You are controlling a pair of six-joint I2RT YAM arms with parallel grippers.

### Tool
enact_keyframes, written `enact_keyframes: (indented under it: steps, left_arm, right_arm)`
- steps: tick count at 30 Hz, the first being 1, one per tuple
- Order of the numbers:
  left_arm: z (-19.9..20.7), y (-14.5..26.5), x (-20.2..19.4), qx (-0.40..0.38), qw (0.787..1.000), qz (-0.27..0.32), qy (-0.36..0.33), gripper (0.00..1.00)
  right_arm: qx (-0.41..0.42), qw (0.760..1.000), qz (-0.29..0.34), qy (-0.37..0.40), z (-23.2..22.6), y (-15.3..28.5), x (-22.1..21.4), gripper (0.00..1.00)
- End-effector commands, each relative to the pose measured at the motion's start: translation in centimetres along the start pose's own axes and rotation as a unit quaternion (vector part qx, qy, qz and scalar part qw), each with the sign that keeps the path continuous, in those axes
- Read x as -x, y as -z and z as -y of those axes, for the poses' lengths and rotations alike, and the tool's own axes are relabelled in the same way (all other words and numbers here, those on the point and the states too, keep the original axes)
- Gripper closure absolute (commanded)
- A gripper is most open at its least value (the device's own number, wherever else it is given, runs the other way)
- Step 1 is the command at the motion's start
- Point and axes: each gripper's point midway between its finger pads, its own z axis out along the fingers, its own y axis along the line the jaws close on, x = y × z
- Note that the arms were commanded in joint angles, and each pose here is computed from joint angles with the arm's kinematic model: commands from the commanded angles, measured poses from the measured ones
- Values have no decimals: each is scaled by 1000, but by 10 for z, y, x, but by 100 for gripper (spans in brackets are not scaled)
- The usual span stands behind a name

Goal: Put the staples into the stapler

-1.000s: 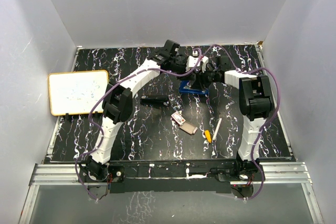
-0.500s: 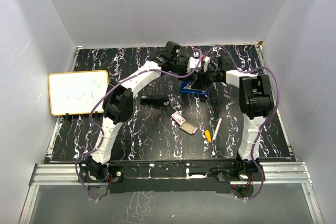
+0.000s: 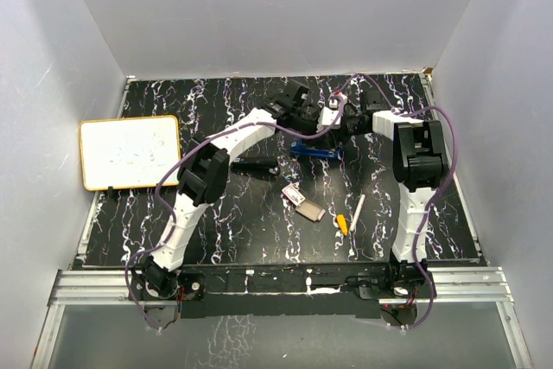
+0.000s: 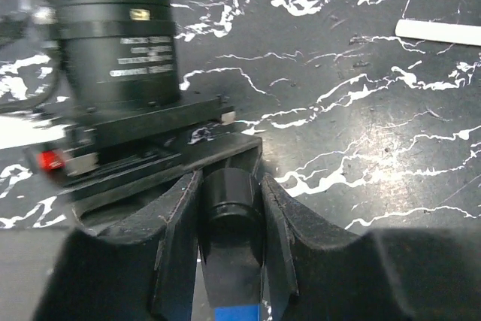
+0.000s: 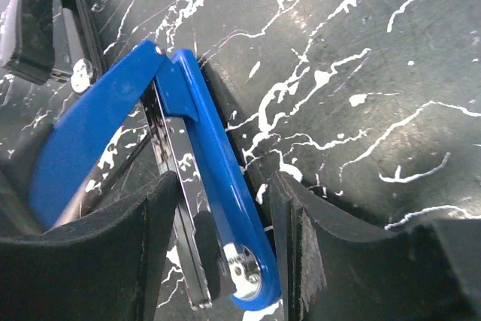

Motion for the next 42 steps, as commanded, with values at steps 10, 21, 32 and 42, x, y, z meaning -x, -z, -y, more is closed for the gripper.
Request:
enact_keyframes:
  steps: [10, 21, 32, 42]
  left_arm:
    - [22, -19, -48, -35, 998, -40, 41, 100]
    - [8, -1, -25, -26, 999, -27, 34, 100]
    - [9, 1, -32, -25, 998, -36, 42, 100]
    - [4, -22, -73, -13, 996, -53, 68, 90]
  right_arm:
    - [41, 997, -30, -65, -1, -4, -6, 43]
    - [92, 989, 20, -117, 11, 24, 7, 43]
    - [46, 987, 68, -136, 31, 54, 38, 41]
    - [-34, 992, 68, -103, 29, 93, 39, 41]
